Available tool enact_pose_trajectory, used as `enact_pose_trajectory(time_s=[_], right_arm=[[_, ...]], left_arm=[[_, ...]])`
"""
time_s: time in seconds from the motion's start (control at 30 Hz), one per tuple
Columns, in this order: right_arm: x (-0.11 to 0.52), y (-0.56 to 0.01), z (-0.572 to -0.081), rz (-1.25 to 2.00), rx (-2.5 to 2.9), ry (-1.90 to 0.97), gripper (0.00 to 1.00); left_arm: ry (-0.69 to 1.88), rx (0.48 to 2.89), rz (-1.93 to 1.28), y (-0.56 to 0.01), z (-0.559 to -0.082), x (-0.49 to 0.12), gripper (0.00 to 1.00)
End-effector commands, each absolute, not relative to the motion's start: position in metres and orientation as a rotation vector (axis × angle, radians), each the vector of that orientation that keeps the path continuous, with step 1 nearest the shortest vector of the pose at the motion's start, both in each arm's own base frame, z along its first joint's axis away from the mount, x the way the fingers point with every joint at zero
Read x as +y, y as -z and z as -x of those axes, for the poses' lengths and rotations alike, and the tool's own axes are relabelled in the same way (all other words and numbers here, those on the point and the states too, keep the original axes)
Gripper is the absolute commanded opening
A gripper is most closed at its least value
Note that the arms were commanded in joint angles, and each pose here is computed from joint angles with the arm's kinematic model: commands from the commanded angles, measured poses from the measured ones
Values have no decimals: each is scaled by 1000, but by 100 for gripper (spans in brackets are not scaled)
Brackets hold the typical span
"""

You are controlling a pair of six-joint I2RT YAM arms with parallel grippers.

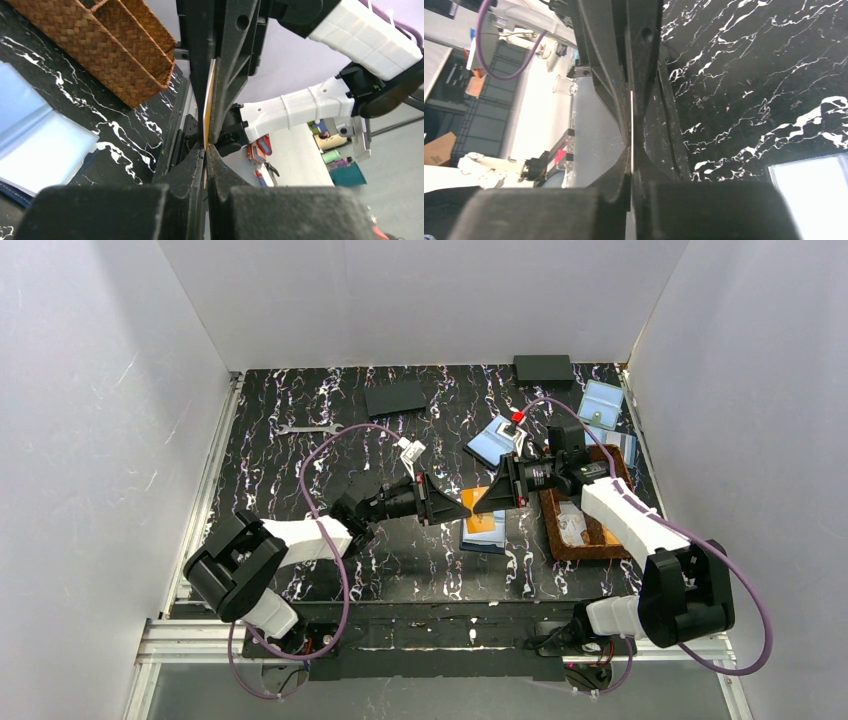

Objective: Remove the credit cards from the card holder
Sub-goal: Place the credit card in the storage box.

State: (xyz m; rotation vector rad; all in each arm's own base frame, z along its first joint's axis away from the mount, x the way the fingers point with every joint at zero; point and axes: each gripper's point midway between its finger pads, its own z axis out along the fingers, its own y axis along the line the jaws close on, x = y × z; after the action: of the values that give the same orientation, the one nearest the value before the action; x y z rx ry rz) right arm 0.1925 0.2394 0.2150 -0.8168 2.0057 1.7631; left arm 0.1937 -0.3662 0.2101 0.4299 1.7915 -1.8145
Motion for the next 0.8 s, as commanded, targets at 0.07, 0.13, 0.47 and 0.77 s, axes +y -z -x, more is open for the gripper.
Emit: enact_pose_trajectory(time_s=[0.07,0.13,0.47,0.77], right_arm=[[230,-253,-201,857,1817,-1793,1],[216,-253,-214,809,1810,-1728,1],[85,-212,-279,671,2139,-677,1],[-34,-204,-265,593,2303,-239,1]], left_arm=[[1722,1760,-288,-213,-210,-355,35],[1678,1771,-204,-206,-219,-337,48],[1684,1852,60,-181,-228,-258,98],[1682,1942,117,-184,-231,-253,98]])
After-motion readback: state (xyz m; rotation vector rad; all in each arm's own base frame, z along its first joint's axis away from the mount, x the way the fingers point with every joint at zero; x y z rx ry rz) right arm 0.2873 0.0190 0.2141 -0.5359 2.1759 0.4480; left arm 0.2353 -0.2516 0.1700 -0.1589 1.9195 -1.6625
